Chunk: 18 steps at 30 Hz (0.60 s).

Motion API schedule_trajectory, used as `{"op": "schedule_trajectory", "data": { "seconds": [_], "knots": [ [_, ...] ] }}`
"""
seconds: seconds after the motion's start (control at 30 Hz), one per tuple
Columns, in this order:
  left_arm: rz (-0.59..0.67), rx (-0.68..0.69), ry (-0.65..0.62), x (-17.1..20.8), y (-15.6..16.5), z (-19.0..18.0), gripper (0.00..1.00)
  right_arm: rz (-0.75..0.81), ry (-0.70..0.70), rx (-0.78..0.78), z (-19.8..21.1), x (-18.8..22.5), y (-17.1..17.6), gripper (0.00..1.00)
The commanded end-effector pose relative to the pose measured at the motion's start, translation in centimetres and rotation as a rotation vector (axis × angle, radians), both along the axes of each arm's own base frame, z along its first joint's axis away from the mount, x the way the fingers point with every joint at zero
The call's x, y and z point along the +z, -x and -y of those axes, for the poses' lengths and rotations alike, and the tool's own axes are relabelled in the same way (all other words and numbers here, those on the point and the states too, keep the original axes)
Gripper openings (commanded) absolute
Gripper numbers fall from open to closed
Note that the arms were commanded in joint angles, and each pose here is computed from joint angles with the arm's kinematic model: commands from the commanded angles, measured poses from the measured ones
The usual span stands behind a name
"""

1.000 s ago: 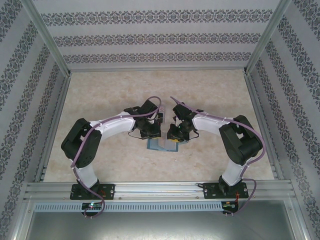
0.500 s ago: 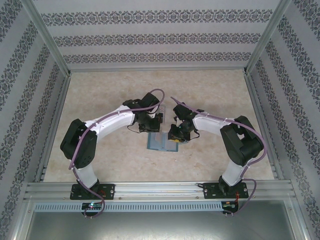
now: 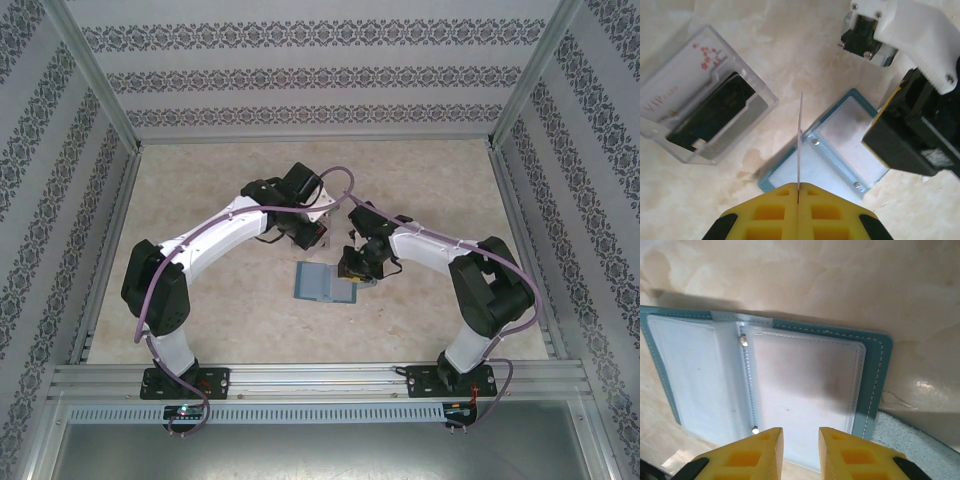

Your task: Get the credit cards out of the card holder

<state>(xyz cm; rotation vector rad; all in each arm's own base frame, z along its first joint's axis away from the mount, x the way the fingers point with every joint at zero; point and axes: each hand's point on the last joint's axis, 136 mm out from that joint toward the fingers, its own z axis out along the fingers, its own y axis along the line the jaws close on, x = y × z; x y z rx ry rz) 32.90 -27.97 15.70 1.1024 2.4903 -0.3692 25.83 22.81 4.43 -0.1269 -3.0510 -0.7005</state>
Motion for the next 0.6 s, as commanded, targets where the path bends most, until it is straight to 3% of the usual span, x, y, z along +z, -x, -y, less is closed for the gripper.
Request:
{"op": "schedule_trajectory", "data": {
  "seconds": [0.0, 0.2, 0.57],
  "knots": [
    [0.123, -0.286, -0.095, 0.7, -0.3, -0.8, 0.00, 0.043, 0.011, 0.001, 0.8, 1.7, -0.8, 0.26],
    [0.238, -0.615, -0.131, 1.8, 0.0, -0.5, 0.00, 0.056, 0.024, 0.003, 1.7, 2.9, -0.9, 0.26],
    [0.233, -0.771, -0.323, 1.2, -5.0, -2.2, 0.00, 0.073, 0.035, -0.032, 3.1, 3.7, -0.9, 0.26]
  ]
}}
